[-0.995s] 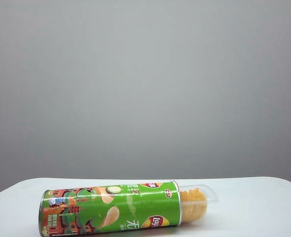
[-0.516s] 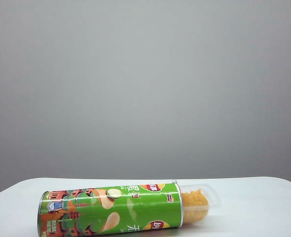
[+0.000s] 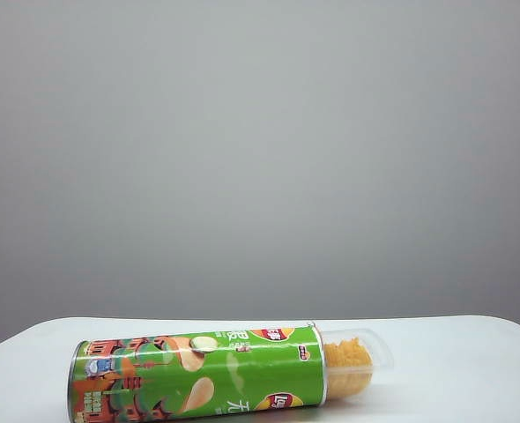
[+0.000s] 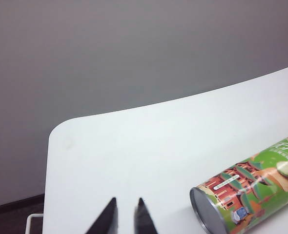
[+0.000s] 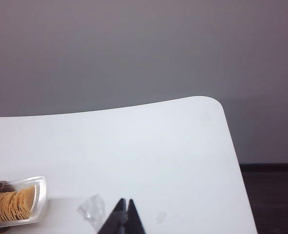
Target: Pick up the green tub of chips from the desk, pull out the transparent container with the chips inside partially, and then place the chips back on the desk.
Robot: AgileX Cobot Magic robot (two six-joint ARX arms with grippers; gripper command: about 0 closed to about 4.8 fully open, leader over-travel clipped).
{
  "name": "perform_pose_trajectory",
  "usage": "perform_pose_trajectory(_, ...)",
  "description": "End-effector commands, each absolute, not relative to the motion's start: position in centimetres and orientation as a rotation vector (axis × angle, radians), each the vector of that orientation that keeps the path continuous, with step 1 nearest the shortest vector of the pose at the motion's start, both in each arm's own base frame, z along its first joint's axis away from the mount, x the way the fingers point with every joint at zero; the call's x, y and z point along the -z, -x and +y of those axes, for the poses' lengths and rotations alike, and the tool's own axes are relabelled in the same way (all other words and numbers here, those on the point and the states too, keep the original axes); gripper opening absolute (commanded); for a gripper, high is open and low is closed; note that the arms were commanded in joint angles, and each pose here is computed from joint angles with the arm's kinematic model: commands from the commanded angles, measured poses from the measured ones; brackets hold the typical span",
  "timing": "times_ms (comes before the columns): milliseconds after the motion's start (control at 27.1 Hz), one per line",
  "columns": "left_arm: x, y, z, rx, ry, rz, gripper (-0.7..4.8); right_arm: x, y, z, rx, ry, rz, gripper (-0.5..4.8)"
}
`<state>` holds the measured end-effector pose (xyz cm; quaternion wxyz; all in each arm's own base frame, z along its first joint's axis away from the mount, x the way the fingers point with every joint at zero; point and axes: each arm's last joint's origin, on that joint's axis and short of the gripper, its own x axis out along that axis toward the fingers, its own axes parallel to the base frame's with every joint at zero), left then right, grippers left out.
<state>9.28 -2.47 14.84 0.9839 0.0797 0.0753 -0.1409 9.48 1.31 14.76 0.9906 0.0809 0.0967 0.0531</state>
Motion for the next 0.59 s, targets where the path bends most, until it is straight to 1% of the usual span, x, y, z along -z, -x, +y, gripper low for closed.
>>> perform_pose_trajectory(37,-14.74,-9.26,-2.44,0.276,-0.159,0.164,0.48,-14.62,-9.52,1.30,-0.102,-0.160,0.193,-0.05)
perform_pose_trajectory(147,-14.74,-9.28,-2.39,0.258,-0.133,0.168,0.48,-14.62,-9.52,1.30,-0.102,-0.160,0.193,-0.05)
perform_pose_trajectory(221,-14.78,-9.30,-2.28,0.217,-0.123,0.168,0.50,-14.62,-9.52,1.30,-0.102,-0.160,0.193,-0.05)
perform_pose_trajectory(590,-14.78,-9.30,-2.29,0.218,-0.123,0.168,0.50,-14.62,-9.52,1.30,-0.102,-0.160,0.193,-0.05)
